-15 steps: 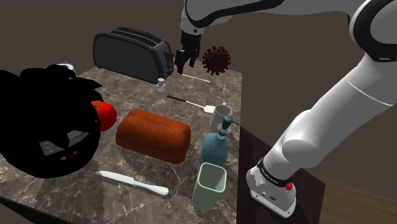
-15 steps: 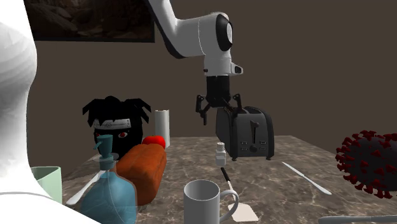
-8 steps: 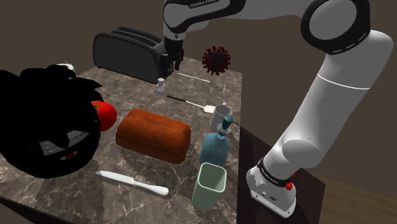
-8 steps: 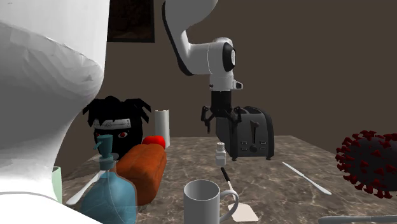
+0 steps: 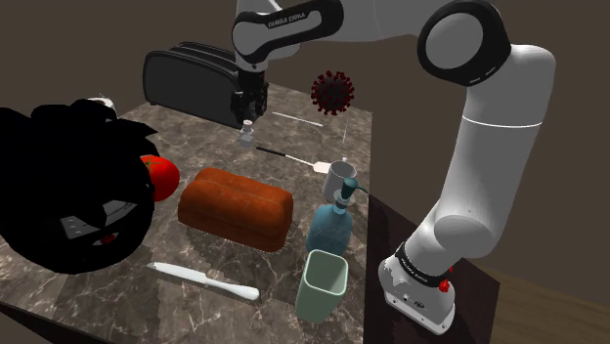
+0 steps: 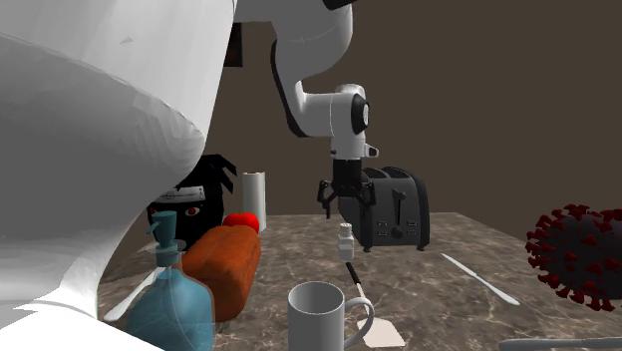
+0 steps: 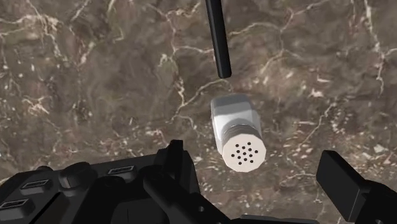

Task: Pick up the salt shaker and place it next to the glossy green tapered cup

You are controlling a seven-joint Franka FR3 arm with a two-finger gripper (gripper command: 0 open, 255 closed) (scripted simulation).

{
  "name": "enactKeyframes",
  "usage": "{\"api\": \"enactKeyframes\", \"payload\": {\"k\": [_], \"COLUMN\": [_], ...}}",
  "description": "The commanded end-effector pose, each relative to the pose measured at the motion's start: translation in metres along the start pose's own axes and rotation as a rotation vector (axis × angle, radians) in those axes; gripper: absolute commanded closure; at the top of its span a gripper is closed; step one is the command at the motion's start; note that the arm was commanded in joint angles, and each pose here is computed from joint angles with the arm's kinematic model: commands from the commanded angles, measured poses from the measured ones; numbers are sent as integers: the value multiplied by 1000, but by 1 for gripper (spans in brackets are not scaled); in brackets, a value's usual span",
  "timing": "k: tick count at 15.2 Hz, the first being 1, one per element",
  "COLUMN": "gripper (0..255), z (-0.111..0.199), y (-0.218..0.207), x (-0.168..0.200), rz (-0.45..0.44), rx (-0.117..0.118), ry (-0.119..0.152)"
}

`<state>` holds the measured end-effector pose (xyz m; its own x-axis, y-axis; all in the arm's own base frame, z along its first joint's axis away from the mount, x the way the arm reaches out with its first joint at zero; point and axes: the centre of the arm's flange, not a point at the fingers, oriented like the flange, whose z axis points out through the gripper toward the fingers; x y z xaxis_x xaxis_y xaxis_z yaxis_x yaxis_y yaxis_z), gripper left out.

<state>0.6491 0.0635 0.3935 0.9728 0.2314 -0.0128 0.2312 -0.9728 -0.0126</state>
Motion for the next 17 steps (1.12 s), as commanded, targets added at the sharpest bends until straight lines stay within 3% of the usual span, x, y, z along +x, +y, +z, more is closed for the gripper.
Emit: {"api": "enactKeyframes", "payload": {"k": [1,3,11,12,17], "gripper": [0,0,0,255,255], "z": [10,24,24,24,24], "y": [1,1,1,1,0], "x": [1,1,1,1,1], "rz": [0,0,0,0,0], "rx": [0,0,0,0,0], "ry": [0,0,0,0,0]}}
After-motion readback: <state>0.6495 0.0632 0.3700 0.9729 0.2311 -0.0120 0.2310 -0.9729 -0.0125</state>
